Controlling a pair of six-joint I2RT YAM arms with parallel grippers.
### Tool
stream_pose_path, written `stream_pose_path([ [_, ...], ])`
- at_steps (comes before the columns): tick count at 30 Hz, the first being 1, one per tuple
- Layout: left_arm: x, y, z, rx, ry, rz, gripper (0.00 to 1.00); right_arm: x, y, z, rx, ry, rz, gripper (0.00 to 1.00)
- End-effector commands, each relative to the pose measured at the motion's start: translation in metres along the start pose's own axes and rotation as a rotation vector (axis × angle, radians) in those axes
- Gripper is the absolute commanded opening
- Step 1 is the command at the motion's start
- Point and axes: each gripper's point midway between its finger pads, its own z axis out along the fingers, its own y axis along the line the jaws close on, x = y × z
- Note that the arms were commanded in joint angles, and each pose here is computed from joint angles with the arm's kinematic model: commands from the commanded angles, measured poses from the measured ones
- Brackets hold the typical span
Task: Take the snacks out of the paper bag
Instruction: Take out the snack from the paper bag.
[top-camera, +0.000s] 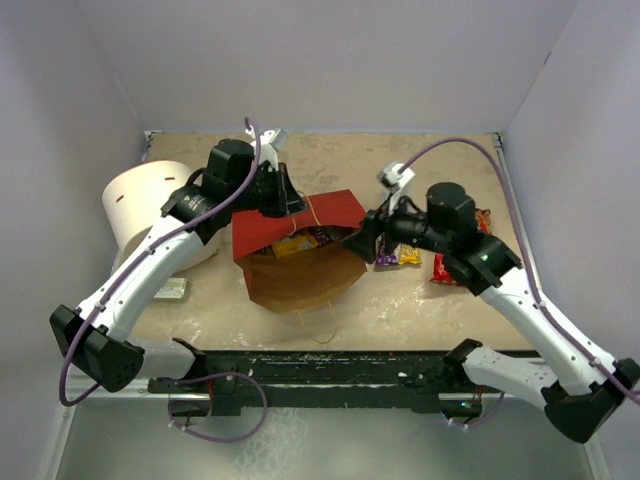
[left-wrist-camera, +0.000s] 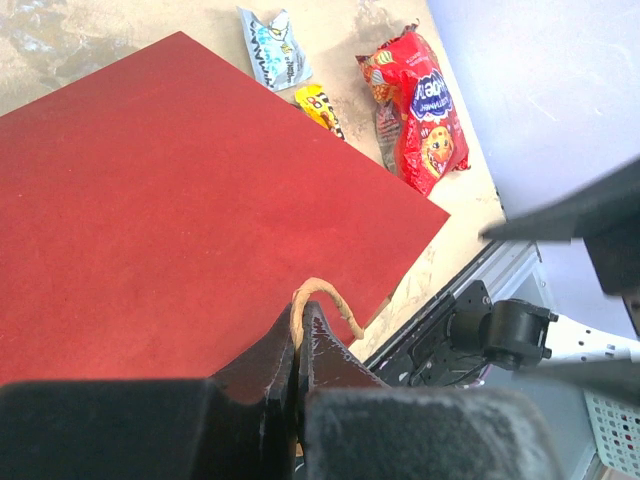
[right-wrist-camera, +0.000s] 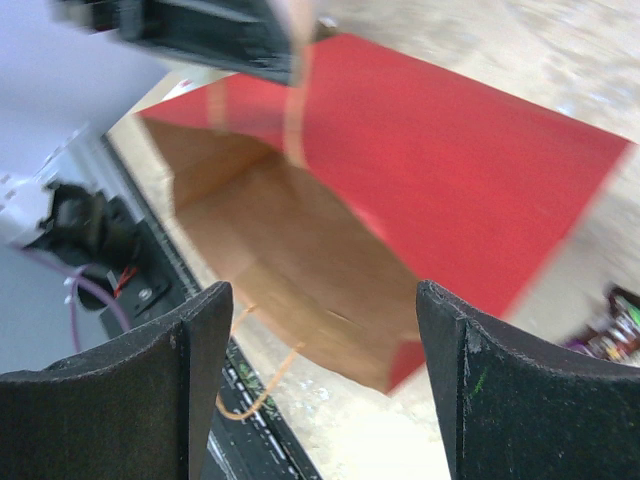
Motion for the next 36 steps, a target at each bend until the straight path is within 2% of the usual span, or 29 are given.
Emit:
stream_pose_path([
  [1, -0.023, -0.015, -0.009, 0.047, -0.071, 0.014, 0.00, -0.004, 0.053, 0.023, -0.144, 0.002, -0.170, 0.76],
  [5, -0.024, -0.013, -0.010, 0.036, -0.065, 0.014, 0.00, 0.018, 0.082, 0.047, -0.168, 0.040, -0.233, 0.74],
  [9, -0.024, -0.015, -0.013, 0.038, -0.067, 0.009, 0.00, 0.048, 0.092, 0.069, -0.135, 0.116, -0.284, 0.73],
  [18, -0.029, -0.021, -0.018, 0.052, -0.083, -0.009, 0.00, 0.093, 0.066, 0.108, -0.045, 0.025, -0.414, 0.74],
  [23, -0.028, -0.022, -0.021, 0.054, -0.083, -0.012, 0.00, 0.114, 0.065, 0.122, -0.129, -0.032, -0.707, 0.73],
  [26, -0.025, -0.022, -0.020, 0.056, -0.073, -0.009, 0.00, 0.111, 0.060, 0.128, -0.117, -0.078, -0.857, 0.72],
  [29, -0.023, -0.021, -0.022, 0.055, -0.067, -0.005, 0.00, 0.113, 0.051, 0.141, -0.099, -0.044, -1.018, 0.69],
  [33, -0.021, -0.022, -0.025, 0.062, -0.069, 0.001, 0.00, 0.114, 0.043, 0.159, -0.109, -0.010, -1.163, 0.59],
  [36, -0.020, -0.024, -0.026, 0.075, -0.064, 0.011, 0.00, 0.117, 0.035, 0.174, -0.130, 0.032, -1.253, 0.58],
])
